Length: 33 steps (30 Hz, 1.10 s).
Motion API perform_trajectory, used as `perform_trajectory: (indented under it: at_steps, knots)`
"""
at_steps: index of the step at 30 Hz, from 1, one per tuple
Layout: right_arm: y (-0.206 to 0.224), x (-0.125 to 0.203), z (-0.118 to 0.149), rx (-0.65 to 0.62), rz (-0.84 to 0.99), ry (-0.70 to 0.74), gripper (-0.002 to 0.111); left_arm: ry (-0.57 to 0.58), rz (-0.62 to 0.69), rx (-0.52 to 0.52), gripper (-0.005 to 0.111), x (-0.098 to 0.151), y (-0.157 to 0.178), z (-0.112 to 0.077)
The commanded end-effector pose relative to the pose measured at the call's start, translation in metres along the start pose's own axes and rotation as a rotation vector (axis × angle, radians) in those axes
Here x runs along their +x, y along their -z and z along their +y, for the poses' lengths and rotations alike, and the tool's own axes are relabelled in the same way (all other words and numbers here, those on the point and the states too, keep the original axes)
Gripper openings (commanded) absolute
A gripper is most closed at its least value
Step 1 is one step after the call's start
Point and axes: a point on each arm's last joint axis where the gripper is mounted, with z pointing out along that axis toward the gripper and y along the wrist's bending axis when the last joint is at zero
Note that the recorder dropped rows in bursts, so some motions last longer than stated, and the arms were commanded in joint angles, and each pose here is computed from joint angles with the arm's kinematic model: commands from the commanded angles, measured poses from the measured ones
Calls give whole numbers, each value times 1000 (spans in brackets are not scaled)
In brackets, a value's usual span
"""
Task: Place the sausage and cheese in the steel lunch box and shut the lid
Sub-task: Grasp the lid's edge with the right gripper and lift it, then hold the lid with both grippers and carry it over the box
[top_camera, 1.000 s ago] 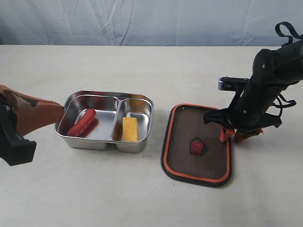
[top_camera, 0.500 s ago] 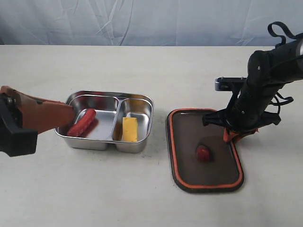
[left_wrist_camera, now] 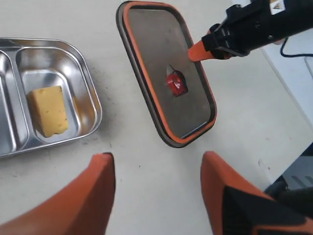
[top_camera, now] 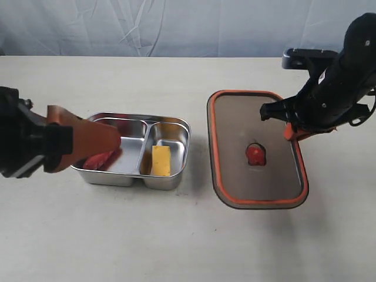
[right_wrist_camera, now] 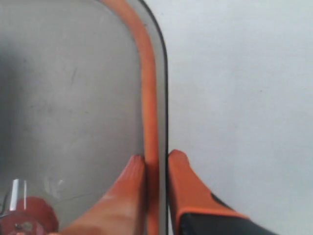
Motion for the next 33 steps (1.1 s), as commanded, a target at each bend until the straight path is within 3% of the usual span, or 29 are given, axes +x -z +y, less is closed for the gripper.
perform_trajectory:
  at_steps: [1, 14, 24, 33]
  knots:
    - [26, 1, 5, -65, -57, 15, -1, 89, -16, -7, 52, -5, -15, 6]
    - [41, 2, 29, -309, -101, 52, -1, 121, -34, 105, 52, -12, -41, 4]
    - [41, 8, 58, -360, -108, 118, -1, 107, -24, 115, 52, -12, -50, 6]
    - [42, 11, 66, -392, -99, 121, -1, 82, -31, 107, 52, -12, -50, 7]
